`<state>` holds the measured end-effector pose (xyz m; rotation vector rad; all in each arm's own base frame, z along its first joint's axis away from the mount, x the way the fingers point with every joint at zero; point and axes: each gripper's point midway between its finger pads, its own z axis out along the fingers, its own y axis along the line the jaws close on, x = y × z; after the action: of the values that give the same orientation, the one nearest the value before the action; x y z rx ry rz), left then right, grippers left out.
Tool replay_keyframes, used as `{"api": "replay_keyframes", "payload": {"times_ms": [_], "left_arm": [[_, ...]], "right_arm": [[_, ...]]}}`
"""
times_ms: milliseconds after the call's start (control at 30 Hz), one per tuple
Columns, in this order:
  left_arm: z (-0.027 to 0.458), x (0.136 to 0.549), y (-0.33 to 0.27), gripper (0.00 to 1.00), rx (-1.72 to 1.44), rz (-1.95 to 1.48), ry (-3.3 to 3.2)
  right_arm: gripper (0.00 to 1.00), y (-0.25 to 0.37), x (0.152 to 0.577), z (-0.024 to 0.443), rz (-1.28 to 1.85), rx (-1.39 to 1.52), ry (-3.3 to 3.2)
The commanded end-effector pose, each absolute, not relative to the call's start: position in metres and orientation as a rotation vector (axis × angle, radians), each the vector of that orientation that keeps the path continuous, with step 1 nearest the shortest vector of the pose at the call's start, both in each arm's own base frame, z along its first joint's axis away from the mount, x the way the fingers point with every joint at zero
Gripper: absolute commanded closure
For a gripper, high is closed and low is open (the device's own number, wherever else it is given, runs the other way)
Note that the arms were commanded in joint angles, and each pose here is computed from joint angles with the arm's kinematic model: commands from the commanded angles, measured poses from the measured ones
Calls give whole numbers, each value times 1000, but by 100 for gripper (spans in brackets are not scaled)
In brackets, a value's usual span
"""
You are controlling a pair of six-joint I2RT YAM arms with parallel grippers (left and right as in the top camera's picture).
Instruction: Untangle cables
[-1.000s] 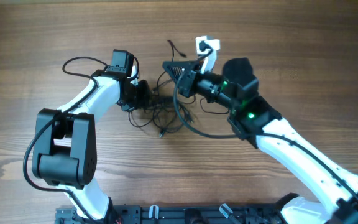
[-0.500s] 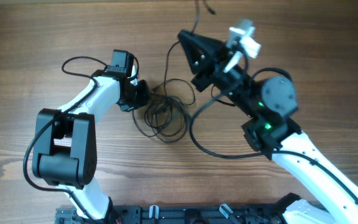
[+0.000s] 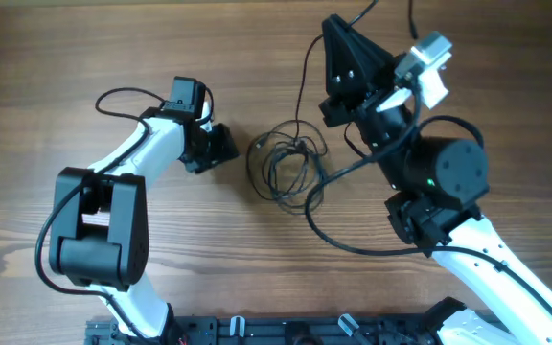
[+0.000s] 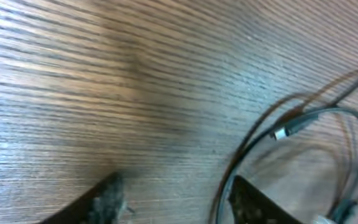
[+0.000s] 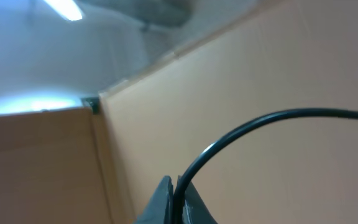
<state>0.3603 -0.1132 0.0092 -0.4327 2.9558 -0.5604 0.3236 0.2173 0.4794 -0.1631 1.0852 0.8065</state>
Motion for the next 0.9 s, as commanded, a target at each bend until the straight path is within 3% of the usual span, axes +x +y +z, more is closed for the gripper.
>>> {"api": "replay_keyframes", "payload": {"times_ms": [0, 367, 533, 567, 667, 700, 867], "left_arm": [[36, 356, -151, 33, -314, -1067, 2912], [35, 296, -197, 44, -39, -1151, 3092], [12, 287, -197, 53, -109, -882, 3197], [5, 289, -194, 57, -132, -798, 3204], [-10, 301, -191, 91, -138, -690, 3175], [-16, 305, -187, 96, -169, -638, 3170], [-34, 338, -151, 96, -226, -340, 3068]], "right_arm": [[96, 205, 331, 479, 723, -118, 1104], [95, 194, 342, 469, 681, -101, 1149], [96, 194, 343, 468, 681, -101, 1151], [96, 194, 343, 468, 681, -101, 1151], [96, 193, 342, 470, 681, -96, 1142], [96, 193, 341, 472, 684, -93, 1133], [95, 181, 323, 507, 713, -64, 967]]}}
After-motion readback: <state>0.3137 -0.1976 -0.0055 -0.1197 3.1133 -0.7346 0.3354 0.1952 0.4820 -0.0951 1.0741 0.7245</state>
